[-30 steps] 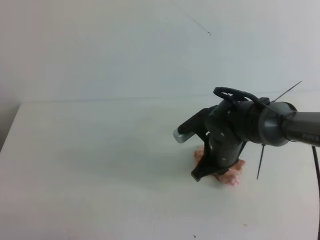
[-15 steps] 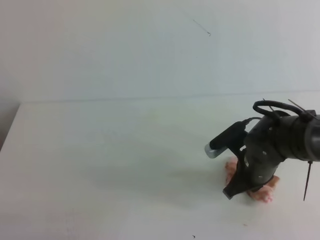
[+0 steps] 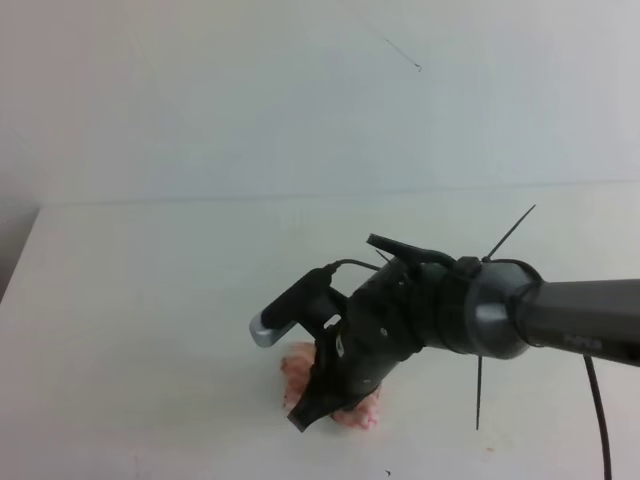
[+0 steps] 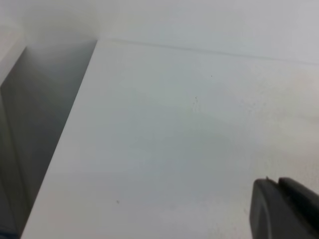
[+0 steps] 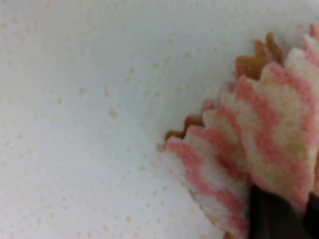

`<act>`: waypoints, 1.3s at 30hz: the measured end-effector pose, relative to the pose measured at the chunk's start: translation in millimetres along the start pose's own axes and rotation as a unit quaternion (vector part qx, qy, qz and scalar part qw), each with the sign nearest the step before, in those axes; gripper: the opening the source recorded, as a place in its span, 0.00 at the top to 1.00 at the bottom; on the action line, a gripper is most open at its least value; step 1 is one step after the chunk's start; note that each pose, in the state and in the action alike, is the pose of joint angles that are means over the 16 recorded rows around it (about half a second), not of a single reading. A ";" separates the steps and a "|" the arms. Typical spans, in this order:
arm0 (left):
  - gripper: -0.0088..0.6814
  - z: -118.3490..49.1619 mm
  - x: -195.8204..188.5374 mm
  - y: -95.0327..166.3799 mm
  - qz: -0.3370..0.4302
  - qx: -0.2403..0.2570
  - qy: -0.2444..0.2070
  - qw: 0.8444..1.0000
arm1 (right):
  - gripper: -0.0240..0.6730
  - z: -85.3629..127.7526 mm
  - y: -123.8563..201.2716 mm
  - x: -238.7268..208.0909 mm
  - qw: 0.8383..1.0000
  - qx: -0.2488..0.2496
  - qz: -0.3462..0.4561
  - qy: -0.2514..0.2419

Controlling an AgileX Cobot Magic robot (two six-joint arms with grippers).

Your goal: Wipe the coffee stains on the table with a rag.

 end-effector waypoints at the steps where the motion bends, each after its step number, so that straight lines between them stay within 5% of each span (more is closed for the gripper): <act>1: 0.99 0.0 0.0 0.0 0.000 0.000 0.000 1.000 | 0.97 -2.3 -2.6 0.4 1.000 -0.005 0.001 0.004; 7: 0.99 0.0 0.0 0.0 0.000 0.000 0.000 1.000 | 0.97 -51.3 5.4 -0.1 0.998 0.005 0.037 0.055; 14: 0.99 0.0 0.0 0.0 0.000 0.000 0.000 1.000 | 0.97 -131.9 64.3 -13.0 0.984 0.083 0.114 0.112; 19: 0.99 0.0 0.0 0.0 0.000 0.000 0.000 1.000 | 0.97 -148.3 112.7 -24.7 0.973 0.128 0.162 0.106; 23: 0.99 0.0 0.0 0.0 0.000 0.000 0.000 1.000 | 0.97 -130.2 133.3 -30.2 0.973 0.135 0.171 0.077; 28: 0.99 0.0 0.0 0.0 0.000 0.000 0.000 1.000 | 0.97 -80.0 134.3 -32.0 0.982 0.093 0.160 0.029; 39: 0.99 0.0 0.0 0.0 0.000 0.000 0.000 1.000 | 0.97 31.4 71.4 -37.0 0.996 -0.031 0.063 -0.047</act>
Point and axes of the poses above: a point on each arm's last joint axis where the gripper is mounted, x pointing out along that axis toward the gripper, z along the wrist's bending axis when the last joint is at zero, y = z × x, the point moved 9 cm from there along x, pointing out along that axis toward the gripper, and after that the axes turned 8 degrees about -x, right-handed, at the moved point
